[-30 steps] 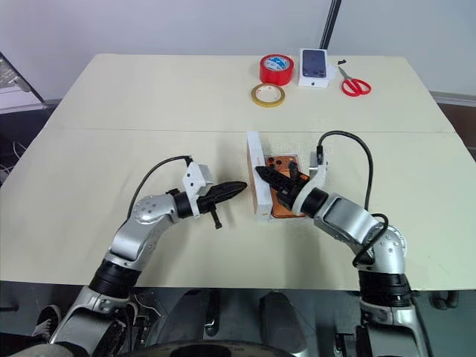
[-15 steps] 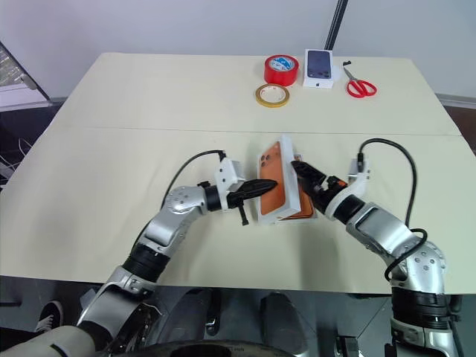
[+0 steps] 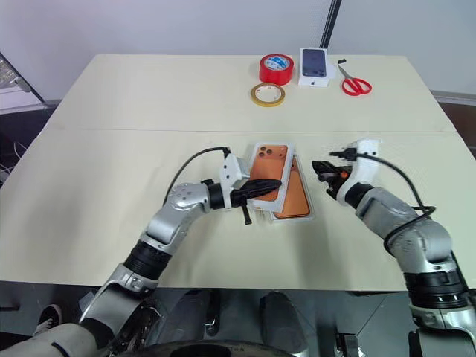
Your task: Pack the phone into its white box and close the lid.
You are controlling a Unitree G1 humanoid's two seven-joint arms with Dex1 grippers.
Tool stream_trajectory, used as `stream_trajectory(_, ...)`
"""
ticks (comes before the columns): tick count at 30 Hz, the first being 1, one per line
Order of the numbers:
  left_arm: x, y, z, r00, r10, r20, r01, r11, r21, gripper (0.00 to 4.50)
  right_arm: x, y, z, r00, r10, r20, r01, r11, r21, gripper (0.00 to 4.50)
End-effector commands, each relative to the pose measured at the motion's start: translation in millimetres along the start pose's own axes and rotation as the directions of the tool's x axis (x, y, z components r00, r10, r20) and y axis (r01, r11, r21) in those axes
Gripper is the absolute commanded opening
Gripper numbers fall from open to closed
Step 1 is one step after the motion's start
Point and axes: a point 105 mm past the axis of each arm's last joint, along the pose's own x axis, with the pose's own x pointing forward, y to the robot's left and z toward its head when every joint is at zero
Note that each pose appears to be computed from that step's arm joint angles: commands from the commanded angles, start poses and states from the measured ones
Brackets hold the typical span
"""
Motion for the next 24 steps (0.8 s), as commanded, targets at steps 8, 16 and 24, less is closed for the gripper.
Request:
stream_trajectory(8,-46,68,-9,0.945,0.301,-0.125,-0.306,0.952,-0.023,0.0,14,26,6,0.995,0.072,0.062,-0.06,0.982,-0.178,0.03)
stream_trajectory(16,-51,63,-53,0.927,0.26,-0.27,-0.311,0.936,-0.165,0.0,18,31,7,0.993,0.101,0.053,-0.085,0.966,-0.246,0.03)
stream_trajectory(24,-25,40,-63,0.945,0.128,-0.3,-0.206,0.947,-0.245,0.0,16,31,9,0.993,0.102,0.061,-0.083,0.964,-0.251,0.03)
